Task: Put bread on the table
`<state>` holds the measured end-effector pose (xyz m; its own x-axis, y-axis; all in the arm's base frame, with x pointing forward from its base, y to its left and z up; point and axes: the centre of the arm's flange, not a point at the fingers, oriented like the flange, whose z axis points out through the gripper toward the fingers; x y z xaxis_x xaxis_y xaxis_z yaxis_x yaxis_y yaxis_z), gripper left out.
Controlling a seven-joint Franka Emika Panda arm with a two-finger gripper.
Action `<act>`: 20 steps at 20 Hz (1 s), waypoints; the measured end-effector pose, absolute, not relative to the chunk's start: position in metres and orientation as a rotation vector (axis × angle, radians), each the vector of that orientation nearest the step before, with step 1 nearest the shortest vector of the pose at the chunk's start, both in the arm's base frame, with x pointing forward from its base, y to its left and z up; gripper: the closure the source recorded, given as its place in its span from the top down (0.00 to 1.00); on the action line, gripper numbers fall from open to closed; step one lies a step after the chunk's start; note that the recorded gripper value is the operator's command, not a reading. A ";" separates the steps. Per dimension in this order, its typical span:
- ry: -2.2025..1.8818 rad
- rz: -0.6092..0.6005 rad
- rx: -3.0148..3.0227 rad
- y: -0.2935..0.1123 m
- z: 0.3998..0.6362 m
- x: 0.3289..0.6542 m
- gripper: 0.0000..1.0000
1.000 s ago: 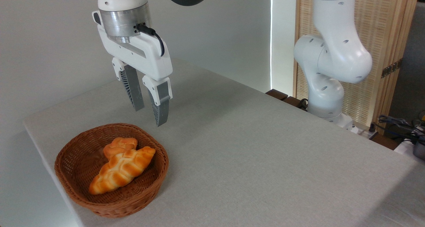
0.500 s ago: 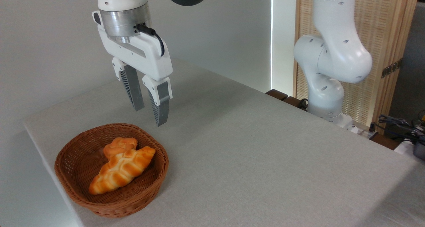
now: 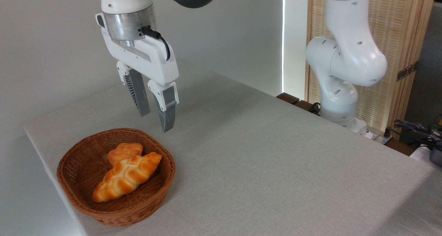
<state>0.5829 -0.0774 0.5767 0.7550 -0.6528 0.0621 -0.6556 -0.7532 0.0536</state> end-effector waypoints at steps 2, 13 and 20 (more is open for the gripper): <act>-1.080 0.051 2.871 -0.081 0.573 0.584 1.00; -1.121 0.093 2.855 -0.105 0.529 0.612 1.00; -1.105 0.118 2.861 -0.108 0.467 0.644 1.00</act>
<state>0.6443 -0.1079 0.4674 0.7381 -0.6676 0.0975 -0.6731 -0.7385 0.0393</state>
